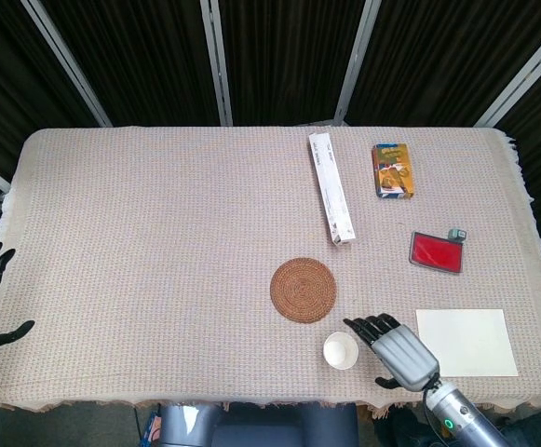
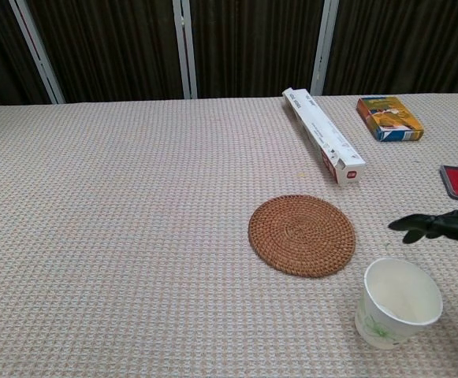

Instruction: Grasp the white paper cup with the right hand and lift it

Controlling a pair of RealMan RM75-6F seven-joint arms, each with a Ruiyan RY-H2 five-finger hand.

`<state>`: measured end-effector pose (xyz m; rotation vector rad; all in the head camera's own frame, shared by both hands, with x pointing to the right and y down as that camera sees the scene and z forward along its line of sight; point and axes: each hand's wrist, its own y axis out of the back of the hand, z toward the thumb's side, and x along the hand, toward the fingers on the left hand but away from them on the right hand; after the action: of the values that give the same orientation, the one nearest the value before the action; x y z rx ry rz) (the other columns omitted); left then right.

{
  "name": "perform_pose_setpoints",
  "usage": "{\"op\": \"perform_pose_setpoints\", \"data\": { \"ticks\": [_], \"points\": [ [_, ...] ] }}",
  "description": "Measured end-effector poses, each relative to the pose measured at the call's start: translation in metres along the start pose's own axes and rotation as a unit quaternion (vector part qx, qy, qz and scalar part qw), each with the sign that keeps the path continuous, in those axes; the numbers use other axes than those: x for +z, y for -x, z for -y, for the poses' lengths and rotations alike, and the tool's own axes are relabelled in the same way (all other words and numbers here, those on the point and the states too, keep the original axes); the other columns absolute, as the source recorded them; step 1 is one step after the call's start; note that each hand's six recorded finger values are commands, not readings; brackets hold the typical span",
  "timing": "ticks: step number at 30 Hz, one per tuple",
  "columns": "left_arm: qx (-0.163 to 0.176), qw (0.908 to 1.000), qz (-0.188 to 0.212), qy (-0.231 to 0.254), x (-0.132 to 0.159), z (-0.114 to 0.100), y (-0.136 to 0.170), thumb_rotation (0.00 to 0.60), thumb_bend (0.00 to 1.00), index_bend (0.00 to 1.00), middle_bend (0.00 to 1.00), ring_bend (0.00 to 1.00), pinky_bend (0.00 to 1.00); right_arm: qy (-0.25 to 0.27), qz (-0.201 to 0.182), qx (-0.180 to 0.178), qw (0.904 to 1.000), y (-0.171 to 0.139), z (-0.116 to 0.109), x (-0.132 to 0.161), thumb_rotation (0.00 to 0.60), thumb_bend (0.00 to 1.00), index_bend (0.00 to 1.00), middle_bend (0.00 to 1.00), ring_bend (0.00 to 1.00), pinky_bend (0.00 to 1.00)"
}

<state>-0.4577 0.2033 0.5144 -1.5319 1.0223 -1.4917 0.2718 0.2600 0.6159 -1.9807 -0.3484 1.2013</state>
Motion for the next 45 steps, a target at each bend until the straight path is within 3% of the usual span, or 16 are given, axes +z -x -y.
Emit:
{"op": "perform_pose_setpoints", "data": {
  "ticks": [3, 6, 10, 12, 17, 23, 30, 36, 45],
  "points": [
    [-0.001, 1.0, -0.004, -0.001, -0.002, 0.001, -0.001, 0.6, 0.0, 0.0, 0.0, 0.0, 0.0, -0.015, -0.006, 0.005, 0.9999, 0.013, 0.003, 0.005, 0.6, 0.03, 0.04, 0.18, 0.25, 0.29],
    [-0.004, 1.0, -0.008, -0.001, -0.003, 0.002, -0.002, 0.6, 0.0, 0.0, 0.0, 0.0, 0.0, -0.017, -0.004, 0.013, 0.9998, 0.023, 0.008, 0.009, 0.6, 0.13, 0.06, 0.22, 0.31, 0.32],
    [-0.003, 1.0, -0.009, -0.001, -0.003, 0.002, -0.002, 0.6, 0.0, 0.0, 0.0, 0.0, 0.0, -0.018, -0.004, 0.013, 0.9998, 0.034, 0.012, 0.014, 0.6, 0.24, 0.17, 0.36, 0.43, 0.32],
    [-0.003, 1.0, -0.009, -0.002, -0.003, 0.002, -0.001, 0.6, 0.0, 0.0, 0.0, 0.0, 0.0, -0.022, -0.002, 0.011, 0.9997, 0.037, 0.015, 0.015, 0.6, 0.26, 0.22, 0.4, 0.44, 0.32],
    [-0.002, 1.0, -0.009, -0.001, -0.003, 0.002, -0.001, 0.6, 0.0, 0.0, 0.0, 0.0, 0.0, -0.01, 0.001, 0.01, 0.9999, 0.04, 0.02, 0.017, 0.6, 0.27, 0.25, 0.42, 0.44, 0.32],
    [-0.001, 0.9999, -0.01, 0.002, -0.004, 0.0, -0.001, 0.6, 0.0, 0.0, 0.0, 0.0, 0.0, 0.031, 0.001, -0.009, 0.9995, 0.045, 0.008, 0.02, 0.6, 0.3, 0.29, 0.44, 0.44, 0.32],
    [-0.002, 0.9999, -0.01, 0.007, -0.005, -0.001, -0.002, 0.6, 0.0, 0.0, 0.0, 0.0, 0.0, 0.069, -0.003, -0.056, 0.9961, 0.057, -0.027, 0.023, 0.6, 0.3, 0.29, 0.44, 0.44, 0.32],
    [-0.004, 0.9999, -0.011, 0.011, -0.006, -0.001, -0.004, 0.6, 0.0, 0.0, 0.0, 0.0, 0.0, 0.061, 0.013, -0.082, 0.9947, 0.081, -0.051, 0.016, 0.6, 0.3, 0.29, 0.44, 0.43, 0.32],
    [-0.012, 0.9996, -0.019, 0.014, -0.01, 0.0, -0.007, 0.6, 0.0, 0.0, 0.0, 0.0, 0.0, 0.052, 0.062, -0.067, 0.9944, 0.129, -0.051, 0.005, 0.6, 0.3, 0.29, 0.44, 0.42, 0.32]
  ]
}}
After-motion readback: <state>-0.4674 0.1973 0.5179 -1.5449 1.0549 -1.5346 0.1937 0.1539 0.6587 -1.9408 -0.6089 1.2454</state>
